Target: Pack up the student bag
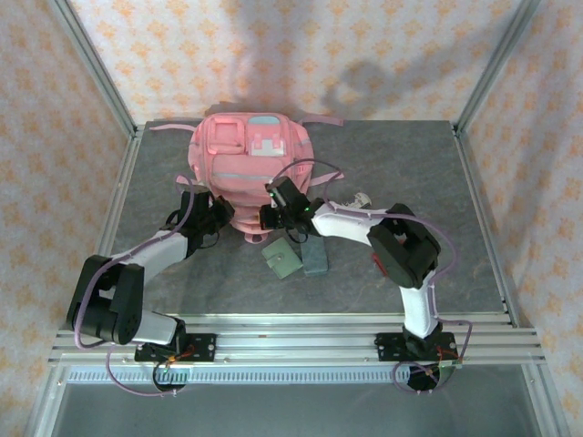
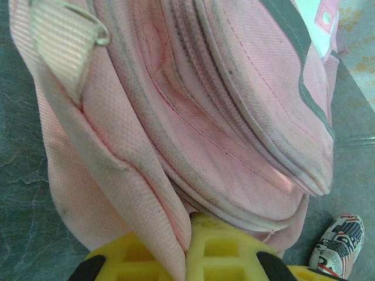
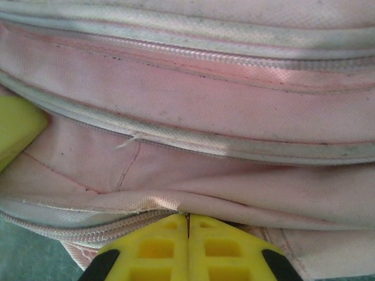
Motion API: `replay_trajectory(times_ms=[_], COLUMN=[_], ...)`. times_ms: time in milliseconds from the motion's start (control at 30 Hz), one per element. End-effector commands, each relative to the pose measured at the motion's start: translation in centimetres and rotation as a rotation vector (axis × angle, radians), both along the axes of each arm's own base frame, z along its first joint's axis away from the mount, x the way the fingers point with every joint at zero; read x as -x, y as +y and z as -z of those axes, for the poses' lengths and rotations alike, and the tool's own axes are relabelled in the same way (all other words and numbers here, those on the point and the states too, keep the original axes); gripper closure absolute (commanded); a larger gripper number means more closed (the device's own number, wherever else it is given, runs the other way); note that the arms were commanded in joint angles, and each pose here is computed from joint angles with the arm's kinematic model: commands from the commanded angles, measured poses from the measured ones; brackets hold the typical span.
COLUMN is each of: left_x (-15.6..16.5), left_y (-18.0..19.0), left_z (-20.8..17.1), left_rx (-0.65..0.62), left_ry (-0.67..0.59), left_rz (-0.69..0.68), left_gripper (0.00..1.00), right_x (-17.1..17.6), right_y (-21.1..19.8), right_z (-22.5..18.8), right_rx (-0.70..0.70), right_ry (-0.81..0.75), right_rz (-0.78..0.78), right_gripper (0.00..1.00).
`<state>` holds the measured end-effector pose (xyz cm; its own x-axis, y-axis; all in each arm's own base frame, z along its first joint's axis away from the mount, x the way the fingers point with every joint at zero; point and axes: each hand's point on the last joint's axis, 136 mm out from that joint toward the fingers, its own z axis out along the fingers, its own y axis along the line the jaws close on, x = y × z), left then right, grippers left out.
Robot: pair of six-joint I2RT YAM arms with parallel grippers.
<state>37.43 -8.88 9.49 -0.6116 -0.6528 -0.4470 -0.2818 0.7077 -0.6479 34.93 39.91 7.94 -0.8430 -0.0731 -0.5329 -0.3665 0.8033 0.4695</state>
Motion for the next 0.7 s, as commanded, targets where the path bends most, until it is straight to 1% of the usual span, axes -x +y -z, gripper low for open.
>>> replay_trajectory(times_ms=[0, 133, 200, 267, 433, 500, 667], left_x=[-2.1, -2.0, -1.9, -1.7, -1.4, -1.3, -1.6], left_y=[-1.4, -1.3, -1.1, -0.8, -0.8, -1.1, -2.9], left_z=[-3.8, -3.6, -3.5, -3.3, -3.1, -3.1, -3.9], left_rx=[0.051, 0.043, 0.036, 0.028, 0.016, 0.023, 0.032], left_ry=[-0.146, -0.144, -0.139, -0.133, -0.128, -0.128, -0.157], left_rz=[0.045, 0.042, 0.042, 0.04, 0.063, 0.081, 0.17], left_gripper=[1.0, 1.0, 1.0, 1.0, 1.0, 1.0, 1.0], right_x=[1.2, 1.0, 0.5, -0.4, -2.1, -2.2, -0.9], right_y=[-0.5, -2.8, -4.7, -7.5, -12.8, -13.3, -11.6], right_z=[2.6, 3.5, 3.4, 3.4, 2.7, 2.1, 0.3], right_rx=[0.094, 0.201, 0.266, 0.339, 0.357, 0.365, 0.297], right_ry=[0.05, 0.023, -0.008, -0.042, -0.054, -0.076, -0.105], right_rz=[-0.023, 0.023, 0.059, 0.126, 0.261, 0.271, 0.221], right_gripper=[1.0, 1.0, 1.0, 1.0, 1.0, 1.0, 1.0])
